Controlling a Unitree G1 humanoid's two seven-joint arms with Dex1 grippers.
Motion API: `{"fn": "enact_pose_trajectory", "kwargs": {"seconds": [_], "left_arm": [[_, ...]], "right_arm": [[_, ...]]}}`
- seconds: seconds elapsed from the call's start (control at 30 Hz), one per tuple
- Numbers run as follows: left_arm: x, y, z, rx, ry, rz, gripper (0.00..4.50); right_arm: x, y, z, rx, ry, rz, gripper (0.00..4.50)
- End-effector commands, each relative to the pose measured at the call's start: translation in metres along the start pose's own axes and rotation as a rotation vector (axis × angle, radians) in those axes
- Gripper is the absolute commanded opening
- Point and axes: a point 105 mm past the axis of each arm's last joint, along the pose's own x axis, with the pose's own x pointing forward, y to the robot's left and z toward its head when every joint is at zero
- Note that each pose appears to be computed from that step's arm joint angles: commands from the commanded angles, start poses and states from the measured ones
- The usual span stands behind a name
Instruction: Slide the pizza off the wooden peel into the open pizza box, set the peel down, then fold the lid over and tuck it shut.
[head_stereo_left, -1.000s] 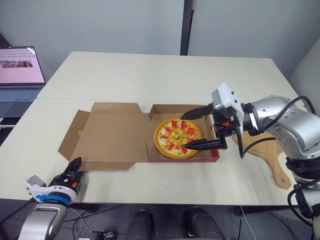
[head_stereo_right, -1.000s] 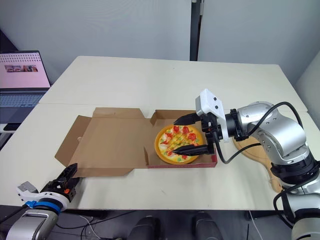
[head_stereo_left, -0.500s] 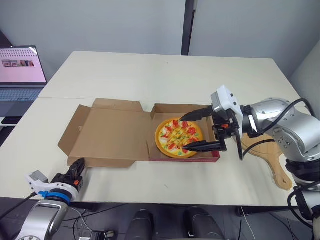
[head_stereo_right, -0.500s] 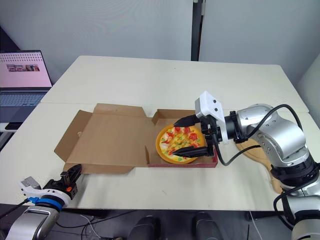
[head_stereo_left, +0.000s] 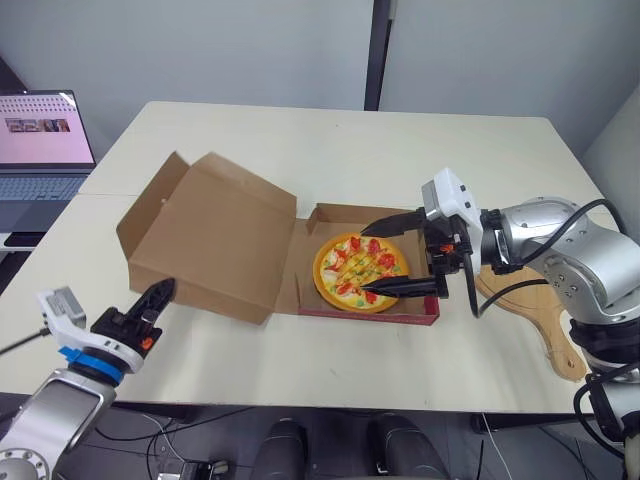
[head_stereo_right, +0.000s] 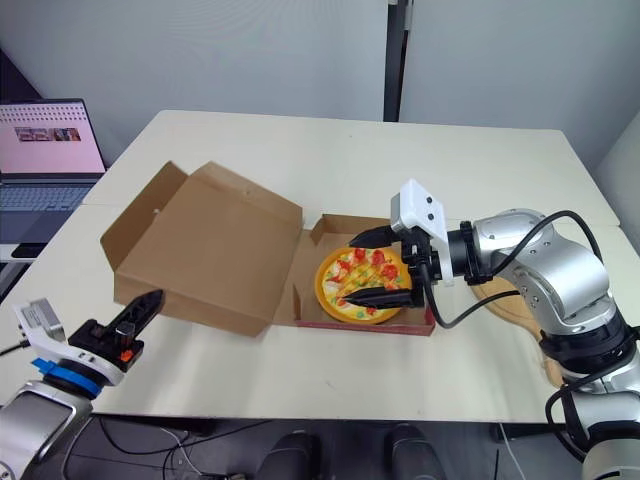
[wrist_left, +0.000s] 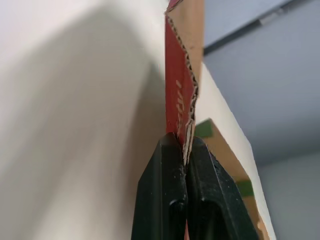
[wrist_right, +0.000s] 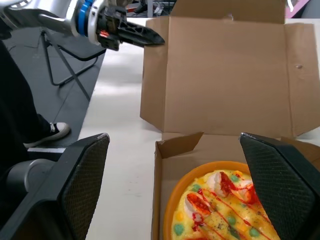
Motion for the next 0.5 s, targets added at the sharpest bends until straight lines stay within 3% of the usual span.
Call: {"fn": "enact_pose_trajectory", "kwargs": {"seconds": [0.03,0.17,0.5], "left_arm": [[0.001,-0.033,0.012,0.142,-0.012,-0.112,0.06],[0.004,-0.053,0.019,0.253,-0.017,-0.171,0.06],[0.007,-0.093,0.024,0.331,0.008,-0.345,0.06]], "right_arm": [[-0.004,-0.007,0.008,-0.040,-0.029,-0.054,4.50],[-0.003,-0.018,0.003,-0.039,-0.015,-0.115,4.50],[-0.010,-0.056,-0.011,-0.046,0.031,-0.307,4.50]]}}
